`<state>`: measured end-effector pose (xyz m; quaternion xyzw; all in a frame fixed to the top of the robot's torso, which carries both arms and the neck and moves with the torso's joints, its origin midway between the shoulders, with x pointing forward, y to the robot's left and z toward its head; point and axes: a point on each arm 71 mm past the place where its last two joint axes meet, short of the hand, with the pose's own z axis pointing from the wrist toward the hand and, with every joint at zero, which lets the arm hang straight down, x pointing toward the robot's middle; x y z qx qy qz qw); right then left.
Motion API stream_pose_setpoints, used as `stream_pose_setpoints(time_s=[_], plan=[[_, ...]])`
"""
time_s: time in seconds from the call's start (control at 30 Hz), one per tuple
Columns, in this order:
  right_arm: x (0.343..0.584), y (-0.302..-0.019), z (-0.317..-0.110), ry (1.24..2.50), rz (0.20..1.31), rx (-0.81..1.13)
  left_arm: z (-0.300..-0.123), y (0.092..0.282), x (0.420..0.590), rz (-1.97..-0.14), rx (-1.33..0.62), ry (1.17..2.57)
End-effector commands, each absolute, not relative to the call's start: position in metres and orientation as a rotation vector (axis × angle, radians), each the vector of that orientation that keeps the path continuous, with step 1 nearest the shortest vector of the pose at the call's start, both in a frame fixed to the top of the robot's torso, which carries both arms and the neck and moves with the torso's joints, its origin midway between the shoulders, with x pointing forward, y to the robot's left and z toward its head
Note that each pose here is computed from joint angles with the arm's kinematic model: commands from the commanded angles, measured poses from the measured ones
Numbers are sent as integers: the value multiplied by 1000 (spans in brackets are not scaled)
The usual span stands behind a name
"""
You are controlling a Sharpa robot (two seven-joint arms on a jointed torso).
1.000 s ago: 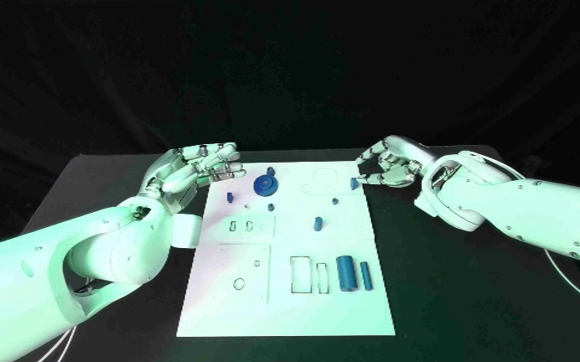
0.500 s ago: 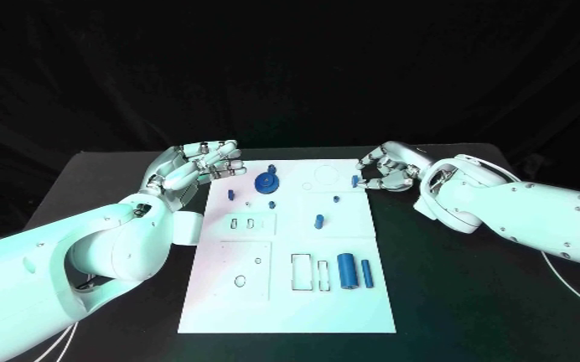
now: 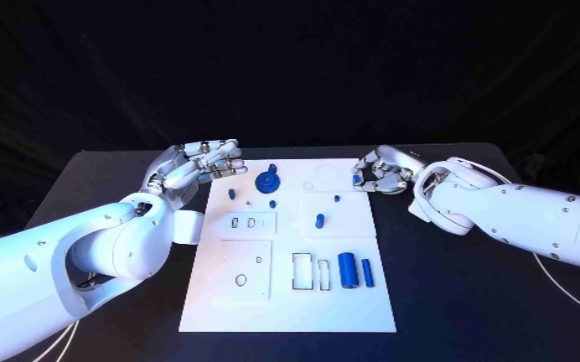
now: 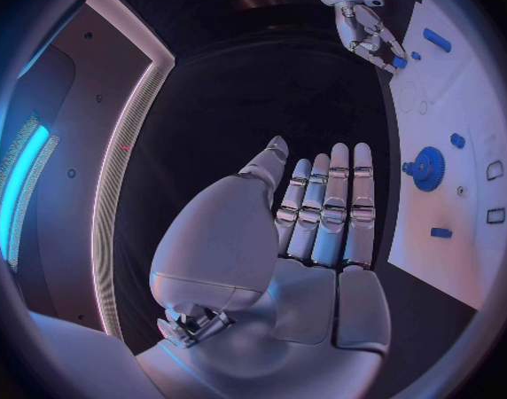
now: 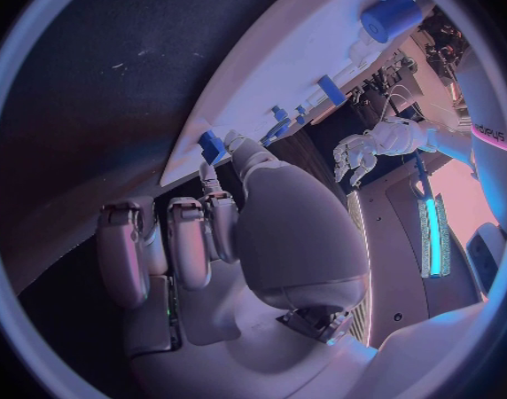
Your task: Assemble the parts on the task board
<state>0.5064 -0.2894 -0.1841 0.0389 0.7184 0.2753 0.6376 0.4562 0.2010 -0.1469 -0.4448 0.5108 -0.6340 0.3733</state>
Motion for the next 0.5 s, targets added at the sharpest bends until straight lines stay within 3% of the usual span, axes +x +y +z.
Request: stream_pose_setpoints(time_s=[0.03, 0.5], plan=[[507, -289, -185, 1651, 627, 79, -145, 199, 455, -1648, -1123, 1312], [508, -290, -186, 1653, 616, 90, -145, 200, 455, -1645, -1124, 1313]])
